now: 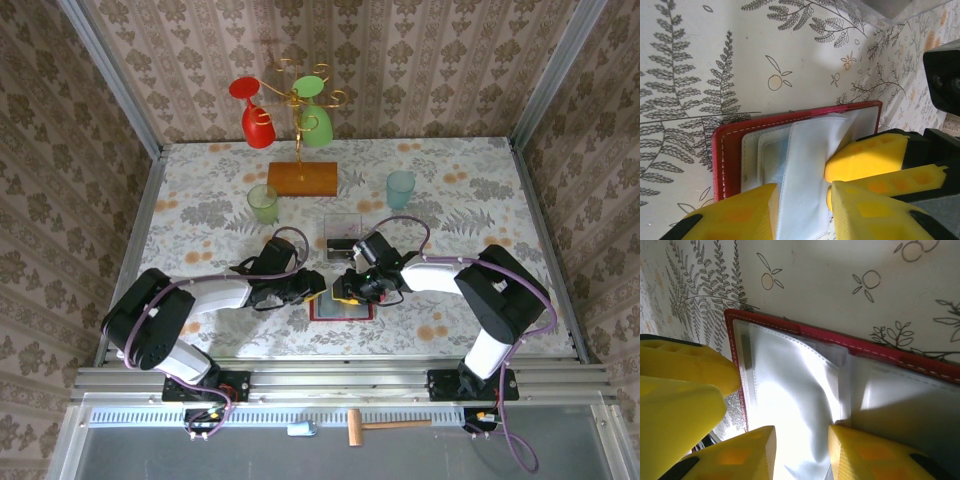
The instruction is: Take the credit cards out of the card holder
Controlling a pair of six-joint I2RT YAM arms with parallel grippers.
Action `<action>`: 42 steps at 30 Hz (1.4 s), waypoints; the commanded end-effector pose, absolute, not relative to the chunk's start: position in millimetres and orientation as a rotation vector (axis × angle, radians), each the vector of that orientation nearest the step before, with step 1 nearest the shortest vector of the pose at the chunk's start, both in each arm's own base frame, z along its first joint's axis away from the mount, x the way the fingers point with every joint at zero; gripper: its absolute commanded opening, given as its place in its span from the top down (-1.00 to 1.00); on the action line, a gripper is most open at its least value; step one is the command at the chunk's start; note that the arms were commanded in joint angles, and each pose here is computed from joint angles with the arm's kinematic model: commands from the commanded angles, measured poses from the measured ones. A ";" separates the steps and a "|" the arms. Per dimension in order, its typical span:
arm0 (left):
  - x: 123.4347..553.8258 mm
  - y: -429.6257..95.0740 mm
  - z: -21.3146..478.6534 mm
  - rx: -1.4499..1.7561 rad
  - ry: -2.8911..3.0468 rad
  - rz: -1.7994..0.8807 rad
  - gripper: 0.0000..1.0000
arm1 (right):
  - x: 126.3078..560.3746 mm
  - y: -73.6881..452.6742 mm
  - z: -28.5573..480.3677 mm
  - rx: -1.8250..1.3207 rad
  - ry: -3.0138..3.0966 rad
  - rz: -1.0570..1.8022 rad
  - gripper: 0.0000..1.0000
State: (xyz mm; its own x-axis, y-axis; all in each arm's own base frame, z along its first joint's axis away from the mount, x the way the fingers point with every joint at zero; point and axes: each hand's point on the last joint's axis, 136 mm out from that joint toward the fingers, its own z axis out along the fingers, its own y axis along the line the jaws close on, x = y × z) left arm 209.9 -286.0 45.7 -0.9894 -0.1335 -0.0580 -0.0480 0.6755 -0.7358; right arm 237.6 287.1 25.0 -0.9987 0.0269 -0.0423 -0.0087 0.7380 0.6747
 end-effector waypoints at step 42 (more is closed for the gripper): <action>198.1 -295.2 35.3 -0.104 2.859 -1.212 0.57 | 243.4 262.7 56.1 0.147 2.866 1.036 0.26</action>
State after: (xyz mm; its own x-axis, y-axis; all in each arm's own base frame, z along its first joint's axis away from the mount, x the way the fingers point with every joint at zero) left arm 200.3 -290.7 32.9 -0.9949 -0.1003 -0.0110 -0.0621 0.6948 -0.7165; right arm 238.9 272.2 43.6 -0.9952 0.0911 -0.0352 0.0432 0.7337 0.6781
